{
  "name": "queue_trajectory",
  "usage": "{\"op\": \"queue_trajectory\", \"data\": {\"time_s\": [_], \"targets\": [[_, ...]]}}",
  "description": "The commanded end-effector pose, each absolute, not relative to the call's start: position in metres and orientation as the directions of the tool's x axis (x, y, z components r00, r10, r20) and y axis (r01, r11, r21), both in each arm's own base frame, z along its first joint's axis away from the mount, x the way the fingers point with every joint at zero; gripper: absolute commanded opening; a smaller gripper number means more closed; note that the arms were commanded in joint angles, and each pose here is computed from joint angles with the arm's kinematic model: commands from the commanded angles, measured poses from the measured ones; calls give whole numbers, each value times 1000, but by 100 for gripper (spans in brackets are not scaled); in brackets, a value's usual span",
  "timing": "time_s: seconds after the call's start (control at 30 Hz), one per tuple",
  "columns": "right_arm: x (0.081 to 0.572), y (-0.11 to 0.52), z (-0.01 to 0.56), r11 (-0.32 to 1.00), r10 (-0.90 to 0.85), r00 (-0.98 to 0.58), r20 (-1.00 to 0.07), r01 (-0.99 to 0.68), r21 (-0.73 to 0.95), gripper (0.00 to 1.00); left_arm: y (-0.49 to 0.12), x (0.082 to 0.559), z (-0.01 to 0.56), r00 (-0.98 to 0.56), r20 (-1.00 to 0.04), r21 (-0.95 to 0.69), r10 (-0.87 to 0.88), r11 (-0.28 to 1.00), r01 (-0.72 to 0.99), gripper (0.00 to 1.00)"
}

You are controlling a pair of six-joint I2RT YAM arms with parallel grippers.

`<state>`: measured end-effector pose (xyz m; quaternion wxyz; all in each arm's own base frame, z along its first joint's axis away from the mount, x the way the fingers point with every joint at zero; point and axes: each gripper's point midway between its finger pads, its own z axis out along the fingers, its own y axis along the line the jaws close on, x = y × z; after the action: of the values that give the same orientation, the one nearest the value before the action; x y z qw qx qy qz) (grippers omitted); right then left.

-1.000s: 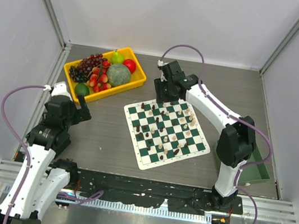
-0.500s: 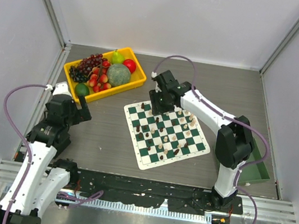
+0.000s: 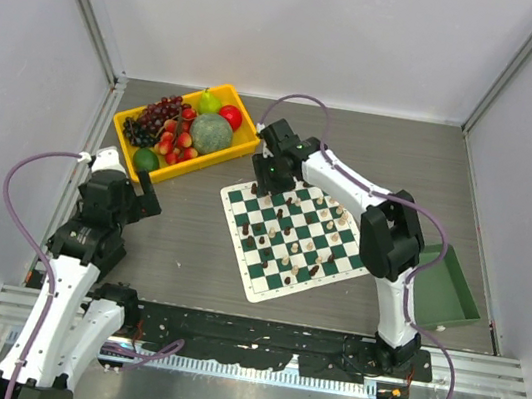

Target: Set up the chess pieces on the board

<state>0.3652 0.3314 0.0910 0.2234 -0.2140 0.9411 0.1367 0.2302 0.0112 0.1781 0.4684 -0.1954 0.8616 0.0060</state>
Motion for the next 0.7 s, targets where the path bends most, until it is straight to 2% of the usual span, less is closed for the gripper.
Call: {"op": "queue_trajectory", "data": {"time_s": [0.0,0.67], "targets": [[371,337,99,880,-325,-804,-498,-450,152,49,14,234,184,-461,-822,-176,-335,919,-354,99],[382,340,74,897,-335,-812,-478,-430,104,44,13,235,176,-485,-805,-170,-341,917,-361,99]]}}
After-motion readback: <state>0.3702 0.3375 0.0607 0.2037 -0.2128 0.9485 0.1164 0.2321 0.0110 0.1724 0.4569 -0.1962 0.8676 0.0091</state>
